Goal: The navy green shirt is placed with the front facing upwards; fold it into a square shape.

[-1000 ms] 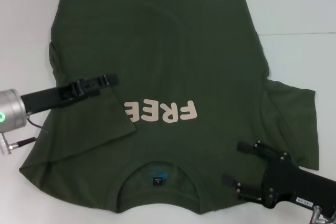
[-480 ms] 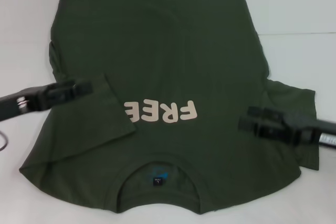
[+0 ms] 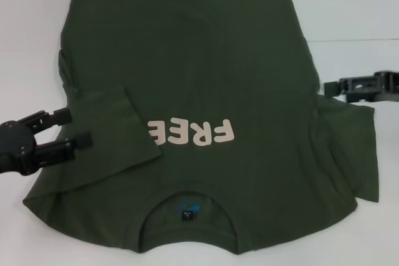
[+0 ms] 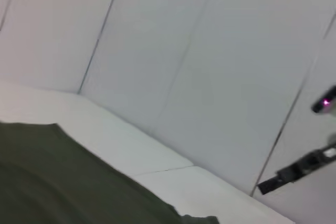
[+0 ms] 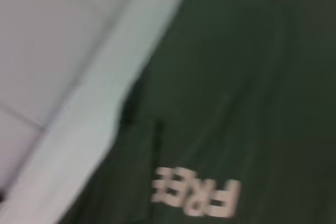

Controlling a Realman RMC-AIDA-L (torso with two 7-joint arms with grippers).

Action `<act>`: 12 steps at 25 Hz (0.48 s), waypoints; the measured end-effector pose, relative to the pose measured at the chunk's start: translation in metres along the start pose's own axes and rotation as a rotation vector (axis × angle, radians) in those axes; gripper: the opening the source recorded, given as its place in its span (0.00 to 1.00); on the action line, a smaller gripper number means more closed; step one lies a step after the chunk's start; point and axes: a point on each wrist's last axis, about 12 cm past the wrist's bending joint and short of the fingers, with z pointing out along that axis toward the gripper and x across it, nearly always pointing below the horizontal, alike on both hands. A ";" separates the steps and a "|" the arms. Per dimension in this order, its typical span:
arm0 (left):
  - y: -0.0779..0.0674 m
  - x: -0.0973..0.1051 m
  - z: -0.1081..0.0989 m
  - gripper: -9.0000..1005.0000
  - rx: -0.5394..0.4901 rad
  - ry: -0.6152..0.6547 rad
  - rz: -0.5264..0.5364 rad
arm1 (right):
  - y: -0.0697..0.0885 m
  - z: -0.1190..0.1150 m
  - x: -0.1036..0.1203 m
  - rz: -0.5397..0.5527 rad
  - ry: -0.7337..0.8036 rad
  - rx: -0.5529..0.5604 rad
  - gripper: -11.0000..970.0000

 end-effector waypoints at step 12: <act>-0.006 0.008 0.006 0.90 0.053 0.020 0.093 | -0.019 -0.010 -0.023 0.134 0.134 0.413 0.95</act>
